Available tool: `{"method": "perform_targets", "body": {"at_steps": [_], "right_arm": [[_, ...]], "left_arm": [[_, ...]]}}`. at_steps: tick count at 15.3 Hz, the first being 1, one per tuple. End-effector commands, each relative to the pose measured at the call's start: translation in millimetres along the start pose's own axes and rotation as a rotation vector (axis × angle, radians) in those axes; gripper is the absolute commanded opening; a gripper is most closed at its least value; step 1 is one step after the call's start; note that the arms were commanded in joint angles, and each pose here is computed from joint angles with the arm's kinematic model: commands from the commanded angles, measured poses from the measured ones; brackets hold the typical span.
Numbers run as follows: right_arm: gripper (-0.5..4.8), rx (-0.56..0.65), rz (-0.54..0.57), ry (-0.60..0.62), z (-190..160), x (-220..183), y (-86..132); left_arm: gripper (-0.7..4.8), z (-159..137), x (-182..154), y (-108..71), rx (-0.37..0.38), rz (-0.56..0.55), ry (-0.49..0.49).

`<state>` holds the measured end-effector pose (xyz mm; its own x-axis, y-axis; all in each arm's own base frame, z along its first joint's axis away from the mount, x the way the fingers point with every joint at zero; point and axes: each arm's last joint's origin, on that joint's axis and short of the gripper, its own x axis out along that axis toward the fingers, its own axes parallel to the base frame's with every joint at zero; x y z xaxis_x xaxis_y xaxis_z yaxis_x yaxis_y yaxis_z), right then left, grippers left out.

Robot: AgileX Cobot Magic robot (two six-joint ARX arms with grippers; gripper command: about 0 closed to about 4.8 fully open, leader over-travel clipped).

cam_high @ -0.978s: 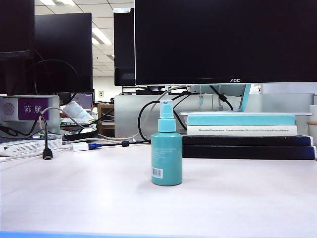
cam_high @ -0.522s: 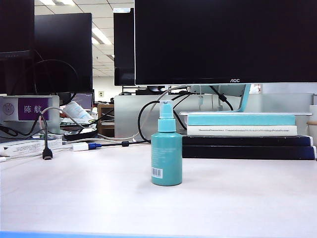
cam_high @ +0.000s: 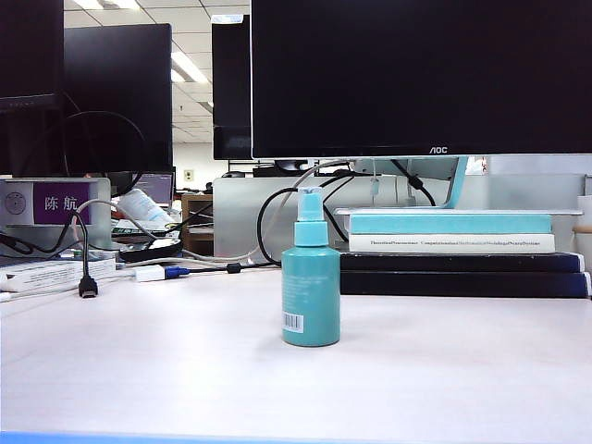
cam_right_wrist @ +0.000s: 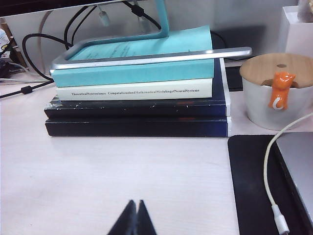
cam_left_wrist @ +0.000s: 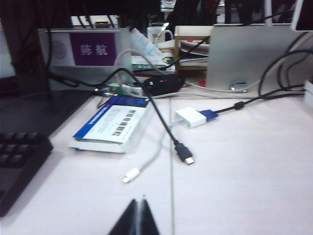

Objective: Pick up the sprayer with the left hand, pick up its lid with the right hand then put the lid on the sprayer.

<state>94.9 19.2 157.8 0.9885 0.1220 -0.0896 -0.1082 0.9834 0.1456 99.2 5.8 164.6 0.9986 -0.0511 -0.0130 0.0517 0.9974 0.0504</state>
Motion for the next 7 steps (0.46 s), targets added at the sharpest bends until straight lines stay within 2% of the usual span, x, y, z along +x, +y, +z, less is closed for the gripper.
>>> {"method": "perform_targets", "body": {"at_steps": [1,7], "right_arm": [[0.10,0.003,0.001,-0.009,-0.3,0.4,0.0],[0.13,0.002,0.000,-0.009,-0.3,0.4,0.0]], "left_arm": [[-0.06,-2.6,-0.1,-1.2,-0.029,-0.039,0.028],[-0.06,-3.8,-0.1,-1.0,-0.041,-0.028,0.041]]}}
